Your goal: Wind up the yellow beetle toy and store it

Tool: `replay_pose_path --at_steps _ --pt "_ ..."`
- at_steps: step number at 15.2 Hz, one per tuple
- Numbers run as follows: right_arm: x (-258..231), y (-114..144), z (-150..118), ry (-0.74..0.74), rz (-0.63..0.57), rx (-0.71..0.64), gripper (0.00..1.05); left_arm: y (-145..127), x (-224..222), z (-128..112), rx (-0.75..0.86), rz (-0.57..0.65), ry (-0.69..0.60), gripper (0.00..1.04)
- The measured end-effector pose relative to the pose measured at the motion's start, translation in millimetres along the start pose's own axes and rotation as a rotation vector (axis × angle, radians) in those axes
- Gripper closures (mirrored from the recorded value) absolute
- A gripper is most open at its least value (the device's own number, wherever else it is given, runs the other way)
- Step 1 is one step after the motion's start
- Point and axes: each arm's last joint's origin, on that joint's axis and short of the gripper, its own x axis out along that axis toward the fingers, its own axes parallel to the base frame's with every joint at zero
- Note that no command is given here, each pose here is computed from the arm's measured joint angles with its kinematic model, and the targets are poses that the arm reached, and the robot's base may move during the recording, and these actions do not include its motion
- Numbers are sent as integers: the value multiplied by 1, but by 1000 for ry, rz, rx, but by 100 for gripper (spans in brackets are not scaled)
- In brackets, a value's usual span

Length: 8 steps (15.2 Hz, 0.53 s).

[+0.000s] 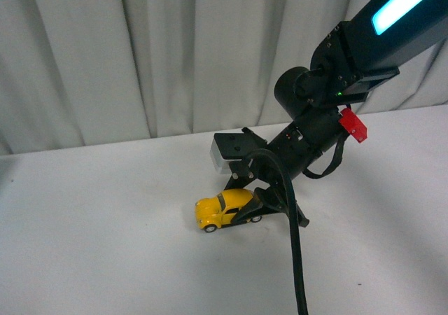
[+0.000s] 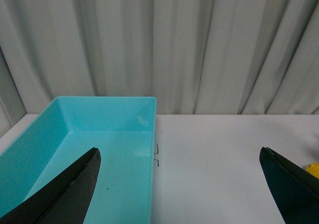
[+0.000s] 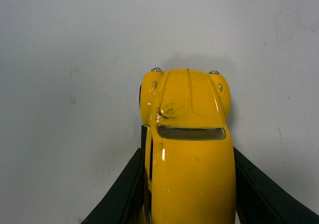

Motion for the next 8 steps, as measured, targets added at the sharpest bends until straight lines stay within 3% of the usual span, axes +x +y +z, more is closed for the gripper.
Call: replay_pose_path --at_steps 8 --pt "-1 13 -13 1 -24 72 63 0 0 0 0 0 0 7"
